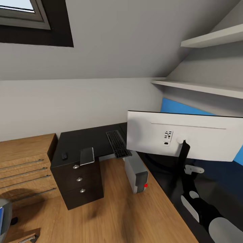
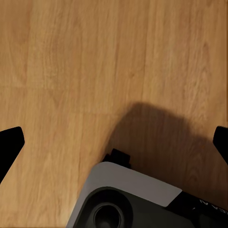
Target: In the bedroom, organize the workspace by keeping the computer under the desk, ensuring the monitor is on the desk, placing the keyboard on the desk next to the monitor, placing the mouse on the desk next to the keyboard, moving the folder from the swivel chair onto the desk next to the mouse, stacking the notebook on top of the folder with the pen on top of the notebook, and positioning the swivel chair next to the desk.
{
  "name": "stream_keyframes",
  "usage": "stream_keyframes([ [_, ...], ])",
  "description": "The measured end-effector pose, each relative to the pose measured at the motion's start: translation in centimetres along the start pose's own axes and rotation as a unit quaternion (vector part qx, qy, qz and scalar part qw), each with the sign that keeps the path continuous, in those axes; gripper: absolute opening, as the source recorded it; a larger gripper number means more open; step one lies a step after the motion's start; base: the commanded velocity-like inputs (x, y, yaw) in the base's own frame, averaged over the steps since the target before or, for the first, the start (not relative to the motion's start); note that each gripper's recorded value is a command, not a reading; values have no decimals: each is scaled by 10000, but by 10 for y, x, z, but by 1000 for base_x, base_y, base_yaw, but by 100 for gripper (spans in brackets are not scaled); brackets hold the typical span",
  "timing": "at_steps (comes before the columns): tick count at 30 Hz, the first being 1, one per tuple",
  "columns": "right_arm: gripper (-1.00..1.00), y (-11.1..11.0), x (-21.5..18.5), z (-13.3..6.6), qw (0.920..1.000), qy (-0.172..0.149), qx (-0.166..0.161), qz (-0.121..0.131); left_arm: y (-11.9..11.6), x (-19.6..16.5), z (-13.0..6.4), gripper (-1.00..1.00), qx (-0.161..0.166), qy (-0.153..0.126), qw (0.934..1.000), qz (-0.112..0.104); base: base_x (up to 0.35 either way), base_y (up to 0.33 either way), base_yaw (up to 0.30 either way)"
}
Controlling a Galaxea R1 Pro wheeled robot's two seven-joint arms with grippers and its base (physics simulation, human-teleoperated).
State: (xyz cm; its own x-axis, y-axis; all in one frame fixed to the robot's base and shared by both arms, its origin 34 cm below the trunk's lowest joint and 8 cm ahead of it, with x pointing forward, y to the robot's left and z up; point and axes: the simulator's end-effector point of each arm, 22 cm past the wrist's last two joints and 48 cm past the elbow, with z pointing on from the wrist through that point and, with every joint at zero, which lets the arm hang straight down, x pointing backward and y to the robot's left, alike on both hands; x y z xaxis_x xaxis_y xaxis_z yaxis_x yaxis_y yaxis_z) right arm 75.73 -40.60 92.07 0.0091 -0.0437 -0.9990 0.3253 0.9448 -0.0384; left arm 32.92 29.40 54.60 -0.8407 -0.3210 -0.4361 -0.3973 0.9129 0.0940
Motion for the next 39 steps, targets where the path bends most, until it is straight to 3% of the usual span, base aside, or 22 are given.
stream_keyframes([
  [39,100,-4,-1,1,10000,-11,16,-28,0,0,0,100,-5,0,10000,0,47,0,0],
])
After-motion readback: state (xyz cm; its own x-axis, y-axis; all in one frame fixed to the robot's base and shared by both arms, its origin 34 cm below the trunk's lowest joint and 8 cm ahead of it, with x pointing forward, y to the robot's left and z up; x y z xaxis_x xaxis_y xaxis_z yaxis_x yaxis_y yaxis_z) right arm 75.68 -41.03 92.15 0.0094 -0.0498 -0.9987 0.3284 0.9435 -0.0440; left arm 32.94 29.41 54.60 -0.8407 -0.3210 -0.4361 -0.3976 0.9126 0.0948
